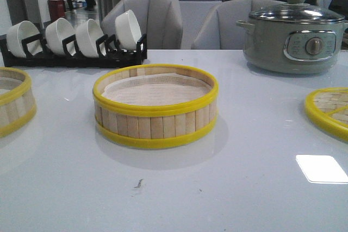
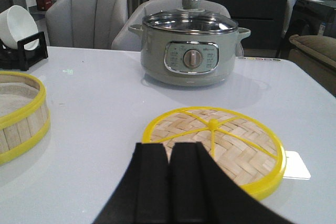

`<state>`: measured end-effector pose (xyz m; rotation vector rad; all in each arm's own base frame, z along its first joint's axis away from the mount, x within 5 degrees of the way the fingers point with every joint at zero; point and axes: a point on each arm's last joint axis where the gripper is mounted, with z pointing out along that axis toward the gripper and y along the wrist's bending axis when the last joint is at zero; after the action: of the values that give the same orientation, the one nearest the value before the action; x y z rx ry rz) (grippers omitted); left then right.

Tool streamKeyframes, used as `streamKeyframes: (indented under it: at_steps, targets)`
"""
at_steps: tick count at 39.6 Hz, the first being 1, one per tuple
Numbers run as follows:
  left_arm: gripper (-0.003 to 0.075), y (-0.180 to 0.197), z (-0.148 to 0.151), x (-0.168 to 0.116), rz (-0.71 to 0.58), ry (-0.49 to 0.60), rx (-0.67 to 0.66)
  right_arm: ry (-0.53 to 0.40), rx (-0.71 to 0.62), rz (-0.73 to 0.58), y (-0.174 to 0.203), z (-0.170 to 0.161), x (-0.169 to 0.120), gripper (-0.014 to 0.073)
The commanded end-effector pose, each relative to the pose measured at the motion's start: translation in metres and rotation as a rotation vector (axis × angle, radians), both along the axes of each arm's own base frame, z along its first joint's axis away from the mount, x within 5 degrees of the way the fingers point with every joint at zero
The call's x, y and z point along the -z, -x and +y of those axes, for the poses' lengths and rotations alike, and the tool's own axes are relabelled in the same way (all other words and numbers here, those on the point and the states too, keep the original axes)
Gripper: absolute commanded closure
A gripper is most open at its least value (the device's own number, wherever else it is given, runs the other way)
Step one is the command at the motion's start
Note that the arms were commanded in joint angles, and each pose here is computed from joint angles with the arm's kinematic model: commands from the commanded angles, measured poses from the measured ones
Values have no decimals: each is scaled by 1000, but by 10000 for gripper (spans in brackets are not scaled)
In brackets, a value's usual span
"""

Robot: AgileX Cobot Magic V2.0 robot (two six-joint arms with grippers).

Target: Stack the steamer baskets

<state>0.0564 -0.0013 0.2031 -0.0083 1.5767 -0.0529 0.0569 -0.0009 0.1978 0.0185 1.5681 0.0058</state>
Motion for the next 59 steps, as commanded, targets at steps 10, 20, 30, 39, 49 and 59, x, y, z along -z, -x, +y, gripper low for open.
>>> streamKeyframes:
  at_steps: [10,20,30,39,49,59]
  targets:
    - [637,1,-1,-8,-96,10,8,21,-7,-119,3,1,-14,559]
    - [637,1,-1,-8,-96,10,8,21,-7,-119,3,1,-14,559]
    - [637,1,-1,-8,-96,10,8,21,-7,-119,3,1,-14,559]
    - [637,1,-1,-8,-96,10,8,21,-7,-119,3,1,-14,559]
    - [637,1,-1,-8,-96,10,8,21,-7,-119,3,1,-14,559]
    - [637,2,-2,-9,-91,16,36,21,-7,-119,3,1,-14,559]
